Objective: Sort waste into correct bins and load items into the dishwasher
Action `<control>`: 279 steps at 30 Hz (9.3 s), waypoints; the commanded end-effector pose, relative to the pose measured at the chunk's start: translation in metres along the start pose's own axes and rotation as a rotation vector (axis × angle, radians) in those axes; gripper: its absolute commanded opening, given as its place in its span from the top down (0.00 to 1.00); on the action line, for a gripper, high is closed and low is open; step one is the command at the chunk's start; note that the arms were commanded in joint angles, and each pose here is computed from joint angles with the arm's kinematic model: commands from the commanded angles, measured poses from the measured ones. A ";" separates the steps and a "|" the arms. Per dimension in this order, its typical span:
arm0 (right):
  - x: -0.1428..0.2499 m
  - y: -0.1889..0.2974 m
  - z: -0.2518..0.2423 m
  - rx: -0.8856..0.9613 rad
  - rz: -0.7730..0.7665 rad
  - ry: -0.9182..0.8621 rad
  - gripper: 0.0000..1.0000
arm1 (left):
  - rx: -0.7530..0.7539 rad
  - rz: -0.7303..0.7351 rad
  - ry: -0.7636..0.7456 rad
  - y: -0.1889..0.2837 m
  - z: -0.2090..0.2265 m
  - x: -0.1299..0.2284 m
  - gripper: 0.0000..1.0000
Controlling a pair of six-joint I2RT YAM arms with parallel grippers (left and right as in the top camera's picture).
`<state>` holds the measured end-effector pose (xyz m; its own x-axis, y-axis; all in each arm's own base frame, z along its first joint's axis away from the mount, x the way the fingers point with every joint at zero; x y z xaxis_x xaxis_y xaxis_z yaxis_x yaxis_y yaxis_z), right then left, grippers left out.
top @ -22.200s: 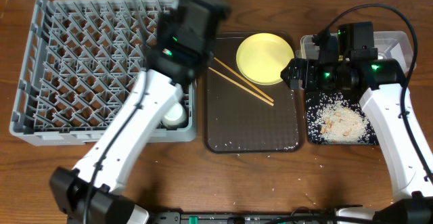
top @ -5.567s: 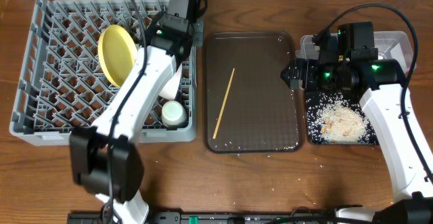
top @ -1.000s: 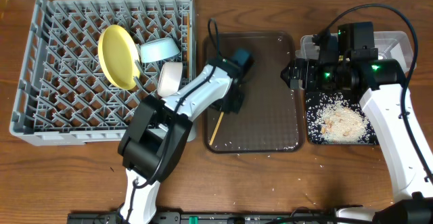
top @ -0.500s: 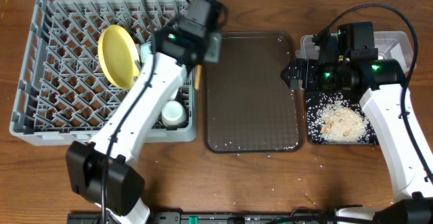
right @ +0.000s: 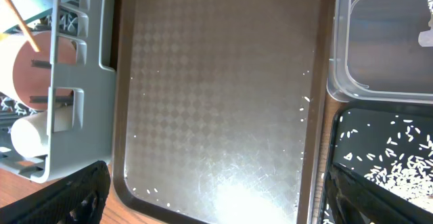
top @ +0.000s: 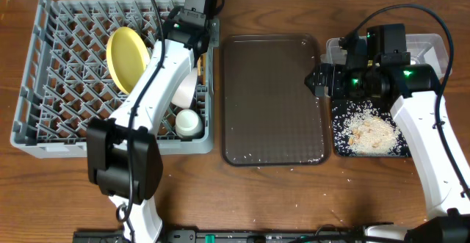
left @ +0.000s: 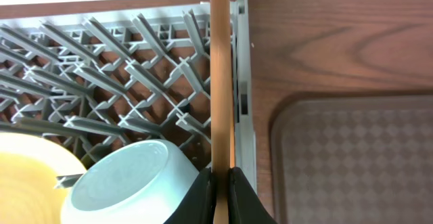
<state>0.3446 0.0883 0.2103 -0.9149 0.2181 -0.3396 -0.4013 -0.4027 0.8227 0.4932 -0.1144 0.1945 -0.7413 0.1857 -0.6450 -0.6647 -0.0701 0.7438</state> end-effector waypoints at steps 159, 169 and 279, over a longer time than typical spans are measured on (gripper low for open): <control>-0.010 0.007 -0.015 0.117 -0.071 0.065 0.01 | -0.114 -0.687 0.091 0.139 0.098 0.265 0.08; -0.019 0.008 0.019 0.043 -0.321 0.593 0.01 | -0.114 -0.687 0.091 0.139 0.098 0.265 0.08; 0.132 0.028 -0.060 0.016 -1.006 0.631 0.01 | -0.068 -0.698 0.067 0.139 0.086 0.262 0.07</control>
<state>0.2092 0.0550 0.1618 -0.0493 -0.0541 -0.9973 -0.9520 -0.2994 0.0633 0.2151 0.0102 0.1569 -0.1003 0.1685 -0.9806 -0.9949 -0.0252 0.0974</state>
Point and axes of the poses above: each gripper's point midway between its finger pads, its own y axis back along the fingers, its own z axis along the line the jaws close on, x = y × z, the point moved 3 cm from there along y, back along the fingers, and after that the axes turned 8 degrees about -y, right-handed, at the moved point
